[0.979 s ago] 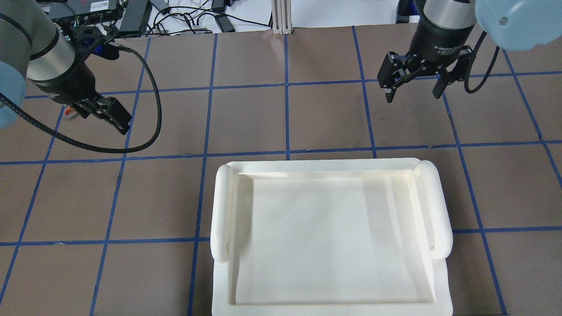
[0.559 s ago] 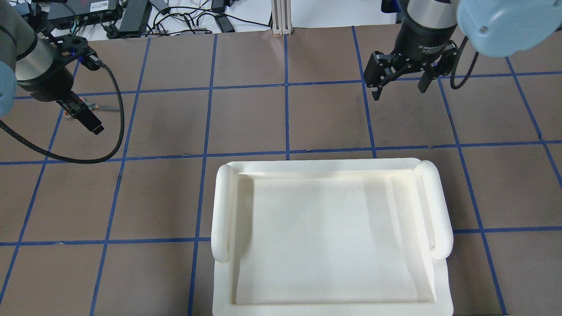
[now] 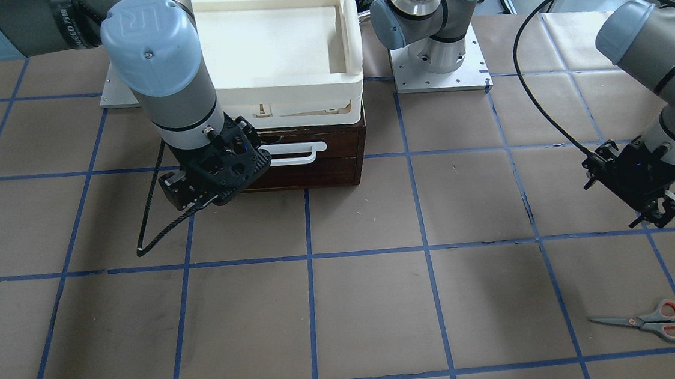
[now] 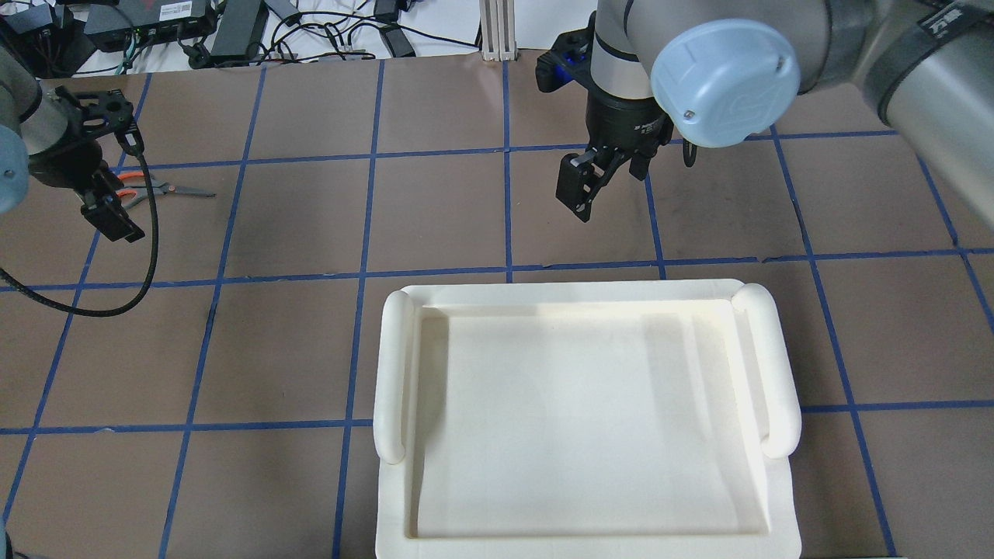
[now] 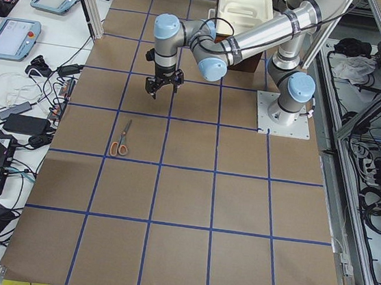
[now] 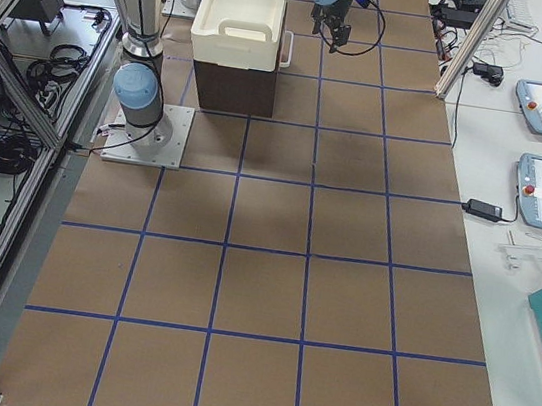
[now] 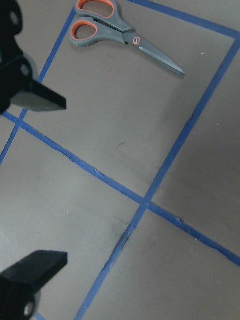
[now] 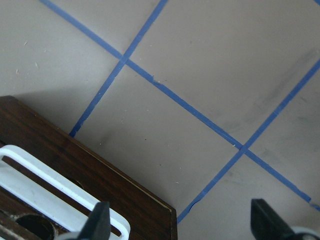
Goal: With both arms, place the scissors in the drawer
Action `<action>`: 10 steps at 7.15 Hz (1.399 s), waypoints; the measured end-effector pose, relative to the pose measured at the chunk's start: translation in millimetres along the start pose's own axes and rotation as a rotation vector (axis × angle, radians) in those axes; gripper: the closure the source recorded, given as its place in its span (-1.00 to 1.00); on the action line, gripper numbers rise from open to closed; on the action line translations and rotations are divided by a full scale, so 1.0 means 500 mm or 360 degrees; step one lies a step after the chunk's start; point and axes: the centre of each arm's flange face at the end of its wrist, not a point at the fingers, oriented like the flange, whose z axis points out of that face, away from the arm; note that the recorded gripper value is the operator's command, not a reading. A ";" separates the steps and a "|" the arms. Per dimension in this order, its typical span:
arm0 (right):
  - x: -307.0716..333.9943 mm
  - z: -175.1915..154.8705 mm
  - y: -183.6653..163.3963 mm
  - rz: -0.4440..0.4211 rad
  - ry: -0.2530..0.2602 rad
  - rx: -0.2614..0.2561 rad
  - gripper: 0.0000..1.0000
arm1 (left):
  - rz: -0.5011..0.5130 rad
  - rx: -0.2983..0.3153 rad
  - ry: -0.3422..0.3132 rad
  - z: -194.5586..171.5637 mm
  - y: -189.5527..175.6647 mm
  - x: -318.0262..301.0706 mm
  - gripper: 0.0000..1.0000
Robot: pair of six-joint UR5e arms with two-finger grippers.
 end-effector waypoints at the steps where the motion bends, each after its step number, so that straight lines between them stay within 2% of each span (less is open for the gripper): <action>1: -0.007 0.018 -0.011 -0.0127 -0.0020 -0.0034 -1.00 | 0.0113 -0.0001 -0.0023 0.033 0.026 -0.039 -1.00; 3: -0.014 0.031 -0.018 -0.0412 -0.0039 -0.0056 -1.00 | 0.0289 0.0020 -0.0029 0.087 0.053 -0.110 -1.00; 6: -0.042 0.048 -0.028 -0.0783 -0.0045 -0.0082 -1.00 | 0.0465 0.0134 0.0000 0.182 0.078 -0.200 -1.00; 8: -0.056 0.062 -0.037 -0.0885 -0.0059 -0.0083 -1.00 | 0.0523 0.0190 -0.0025 0.235 0.074 -0.244 -1.00; 10: -0.067 0.102 -0.042 -0.0975 -0.0167 -0.0101 -1.00 | 0.0569 0.0201 -0.0042 0.274 0.071 -0.280 -1.00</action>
